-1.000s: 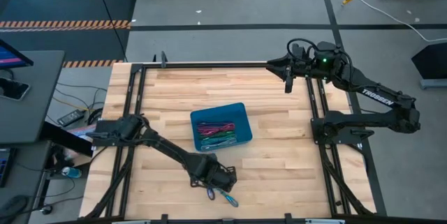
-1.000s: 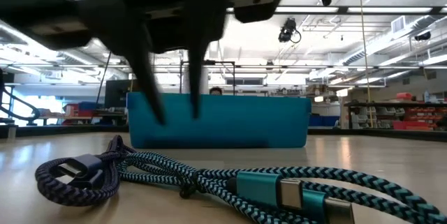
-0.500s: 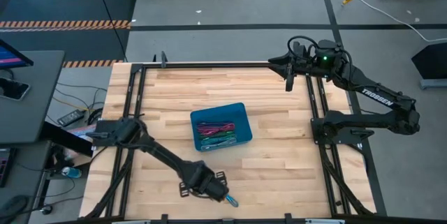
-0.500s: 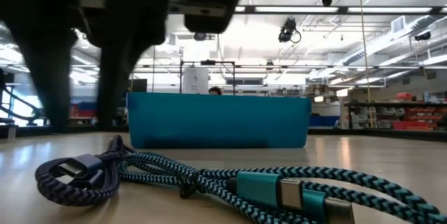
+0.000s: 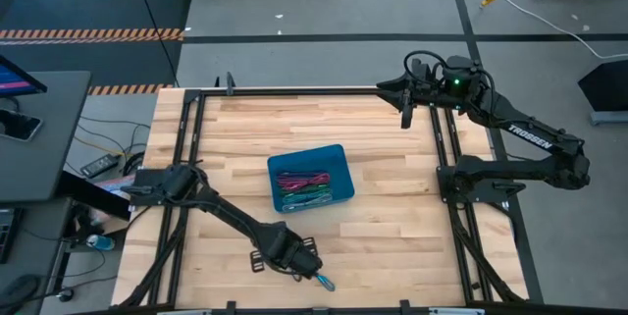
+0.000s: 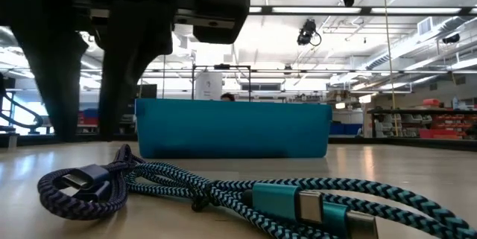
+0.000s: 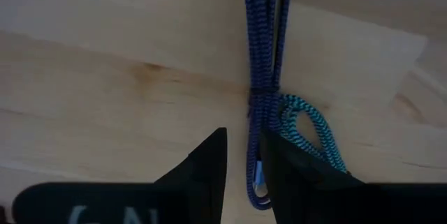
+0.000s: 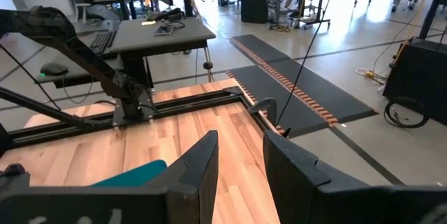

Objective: Pick and place USB-C Cables
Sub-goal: Put the violet charger cable into the blue bin

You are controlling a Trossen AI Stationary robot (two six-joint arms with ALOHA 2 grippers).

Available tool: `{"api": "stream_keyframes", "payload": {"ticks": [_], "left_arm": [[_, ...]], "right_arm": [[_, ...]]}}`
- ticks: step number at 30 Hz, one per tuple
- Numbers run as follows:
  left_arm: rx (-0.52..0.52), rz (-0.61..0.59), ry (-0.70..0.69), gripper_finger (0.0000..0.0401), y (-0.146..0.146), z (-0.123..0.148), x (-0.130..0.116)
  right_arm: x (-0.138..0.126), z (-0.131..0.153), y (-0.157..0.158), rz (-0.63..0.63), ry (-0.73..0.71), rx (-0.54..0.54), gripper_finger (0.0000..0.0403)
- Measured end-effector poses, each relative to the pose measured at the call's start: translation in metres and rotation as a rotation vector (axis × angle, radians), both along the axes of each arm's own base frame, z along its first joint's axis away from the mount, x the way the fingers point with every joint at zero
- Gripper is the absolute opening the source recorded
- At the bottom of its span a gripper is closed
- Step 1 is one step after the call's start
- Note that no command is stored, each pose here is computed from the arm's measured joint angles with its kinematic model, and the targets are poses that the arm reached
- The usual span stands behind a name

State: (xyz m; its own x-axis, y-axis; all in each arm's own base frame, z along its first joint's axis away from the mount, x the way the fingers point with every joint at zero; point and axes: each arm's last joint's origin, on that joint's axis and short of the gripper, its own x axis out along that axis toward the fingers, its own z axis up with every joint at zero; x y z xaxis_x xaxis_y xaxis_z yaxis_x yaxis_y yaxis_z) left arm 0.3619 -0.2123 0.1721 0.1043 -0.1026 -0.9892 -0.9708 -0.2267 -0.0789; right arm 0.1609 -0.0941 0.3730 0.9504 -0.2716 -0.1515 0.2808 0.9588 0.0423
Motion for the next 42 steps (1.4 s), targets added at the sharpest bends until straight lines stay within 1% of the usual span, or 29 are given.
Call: {"api": "stream_keyframes", "payload": {"ticks": [3, 7, 13, 18, 23, 26, 34, 42], "left_arm": [[0.026, 0.001, -0.016, 0.0098, 0.001, 0.000, 0.001], [0.078, 0.004, -0.039, 0.0117, 0.004, 0.000, 0.001], [0.122, 0.008, 0.031, 0.0157, 0.011, -0.004, -0.002], [0.116, 0.017, 0.014, 0.0177, 0.020, -0.007, 0.004], [0.128, -0.018, 0.018, 0.0181, 0.027, -0.007, 0.007], [0.133, -0.018, 0.033, 0.0181, 0.029, -0.007, 0.006], [0.128, -0.015, 0.030, 0.0181, 0.021, -0.007, 0.003], [0.121, -0.014, 0.033, 0.0181, 0.015, -0.030, 0.010]], "right_arm": [[0.000, 0.000, 0.000, 0.000, 0.000, 0.000, 0.0119], [0.000, 0.000, 0.000, 0.000, 0.000, 0.000, 0.0119], [0.000, 0.000, 0.000, 0.000, -0.001, 0.000, 0.0119], [0.000, 0.000, 0.000, -0.001, -0.001, -0.001, 0.0119], [0.000, 0.000, 0.000, -0.001, -0.001, -0.001, 0.0119], [0.000, 0.000, 0.000, -0.001, -0.001, -0.001, 0.0119], [0.000, 0.000, 0.000, 0.002, 0.004, -0.019, 0.0119], [0.000, 0.000, 0.000, 0.003, 0.006, -0.027, 0.0119]]}}
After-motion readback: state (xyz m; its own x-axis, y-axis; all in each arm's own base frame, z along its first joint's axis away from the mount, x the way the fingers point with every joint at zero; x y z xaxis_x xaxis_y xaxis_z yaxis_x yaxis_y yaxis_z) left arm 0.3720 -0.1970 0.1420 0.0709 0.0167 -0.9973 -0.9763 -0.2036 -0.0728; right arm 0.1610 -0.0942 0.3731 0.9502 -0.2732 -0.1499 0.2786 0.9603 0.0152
